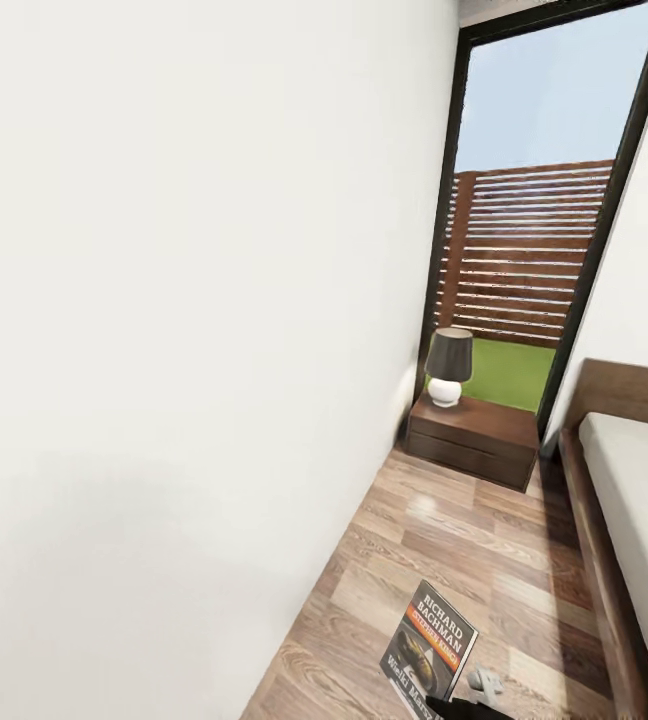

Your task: In the bedroom, move the book from the bed onto either nightstand, and place the two sandals side by side next to the bed.

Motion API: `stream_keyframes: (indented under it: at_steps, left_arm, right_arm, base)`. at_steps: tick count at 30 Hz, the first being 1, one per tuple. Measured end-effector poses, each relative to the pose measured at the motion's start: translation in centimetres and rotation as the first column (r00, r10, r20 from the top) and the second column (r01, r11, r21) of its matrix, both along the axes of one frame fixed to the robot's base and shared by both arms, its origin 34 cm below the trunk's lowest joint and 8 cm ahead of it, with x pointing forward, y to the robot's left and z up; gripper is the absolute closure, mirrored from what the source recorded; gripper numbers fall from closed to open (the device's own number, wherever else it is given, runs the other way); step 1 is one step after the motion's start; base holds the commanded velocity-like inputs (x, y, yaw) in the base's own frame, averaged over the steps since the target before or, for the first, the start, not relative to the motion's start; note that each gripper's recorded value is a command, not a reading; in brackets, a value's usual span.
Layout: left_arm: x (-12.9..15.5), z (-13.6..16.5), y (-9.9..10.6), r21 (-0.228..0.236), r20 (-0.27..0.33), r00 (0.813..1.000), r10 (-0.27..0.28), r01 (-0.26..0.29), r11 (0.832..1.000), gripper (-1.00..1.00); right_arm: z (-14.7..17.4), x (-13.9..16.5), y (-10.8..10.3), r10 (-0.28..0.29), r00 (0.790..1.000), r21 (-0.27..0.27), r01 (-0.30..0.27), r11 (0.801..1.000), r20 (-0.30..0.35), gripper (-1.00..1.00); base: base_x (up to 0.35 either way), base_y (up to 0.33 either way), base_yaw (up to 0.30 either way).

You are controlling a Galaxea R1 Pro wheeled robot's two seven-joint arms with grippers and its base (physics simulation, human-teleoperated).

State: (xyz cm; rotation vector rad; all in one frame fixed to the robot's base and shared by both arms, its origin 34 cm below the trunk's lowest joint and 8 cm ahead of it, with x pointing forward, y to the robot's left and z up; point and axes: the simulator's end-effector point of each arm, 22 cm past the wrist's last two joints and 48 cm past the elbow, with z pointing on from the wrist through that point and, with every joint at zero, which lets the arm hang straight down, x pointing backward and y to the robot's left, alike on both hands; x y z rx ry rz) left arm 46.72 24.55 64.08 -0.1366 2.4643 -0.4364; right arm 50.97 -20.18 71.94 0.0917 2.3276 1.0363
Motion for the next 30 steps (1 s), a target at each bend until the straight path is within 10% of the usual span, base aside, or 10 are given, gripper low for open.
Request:
stream_keyframes:
  at_steps: [30]
  left_arm:
    - [-0.01, 0.00, -0.01, 0.000, 0.000, 1.000, -0.001, 0.001, 1.000, -1.00]
  right_arm:
    - [0.00, 0.01, 0.00, 0.000, 1.000, 0.000, 0.000, 1.000, 0.001, 1.00]
  base:
    - [0.000, 0.000, -0.245]
